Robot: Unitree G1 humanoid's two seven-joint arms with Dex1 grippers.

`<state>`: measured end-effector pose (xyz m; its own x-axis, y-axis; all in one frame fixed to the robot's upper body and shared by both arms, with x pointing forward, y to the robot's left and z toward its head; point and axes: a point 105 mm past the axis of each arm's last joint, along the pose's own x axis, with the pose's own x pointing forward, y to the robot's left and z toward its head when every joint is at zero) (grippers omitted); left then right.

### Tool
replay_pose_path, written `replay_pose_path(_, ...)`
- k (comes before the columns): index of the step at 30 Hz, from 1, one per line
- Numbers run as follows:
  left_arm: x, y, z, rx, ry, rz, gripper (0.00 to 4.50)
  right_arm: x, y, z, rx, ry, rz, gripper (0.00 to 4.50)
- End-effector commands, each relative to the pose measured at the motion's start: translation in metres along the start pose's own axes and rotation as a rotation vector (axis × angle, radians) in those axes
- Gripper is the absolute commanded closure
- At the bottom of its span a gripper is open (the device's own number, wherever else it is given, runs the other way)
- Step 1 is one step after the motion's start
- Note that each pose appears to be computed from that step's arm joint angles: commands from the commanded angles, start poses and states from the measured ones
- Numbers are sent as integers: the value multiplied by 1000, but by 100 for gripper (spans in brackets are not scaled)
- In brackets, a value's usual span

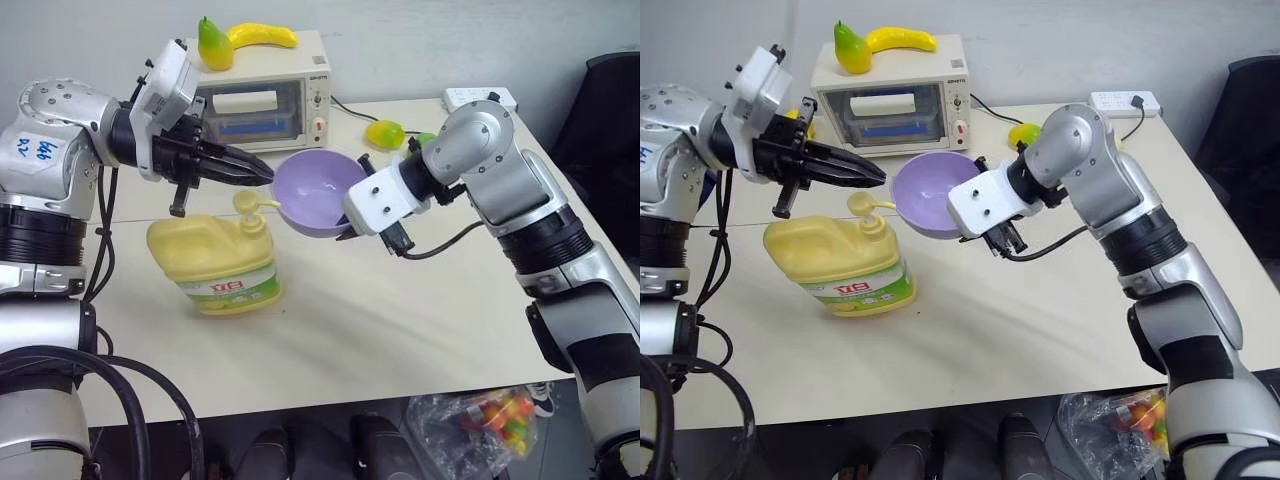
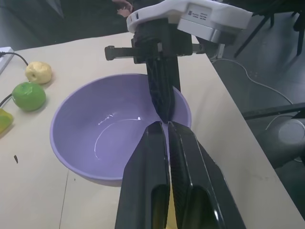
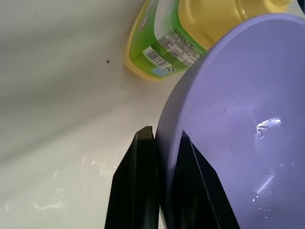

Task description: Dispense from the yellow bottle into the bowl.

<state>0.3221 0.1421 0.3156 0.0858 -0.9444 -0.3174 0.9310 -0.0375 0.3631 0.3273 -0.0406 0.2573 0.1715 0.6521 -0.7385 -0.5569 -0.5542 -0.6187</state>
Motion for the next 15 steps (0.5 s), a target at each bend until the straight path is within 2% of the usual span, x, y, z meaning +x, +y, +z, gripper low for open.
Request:
replay_pose_path(1,-10,-13,12,49,14,-94,429,-9,9,12,-50,5,62,450)
replay_pose_path(15,-13,-21,6,30,45,-117,429,3,16,13,-13,-16,95,450)
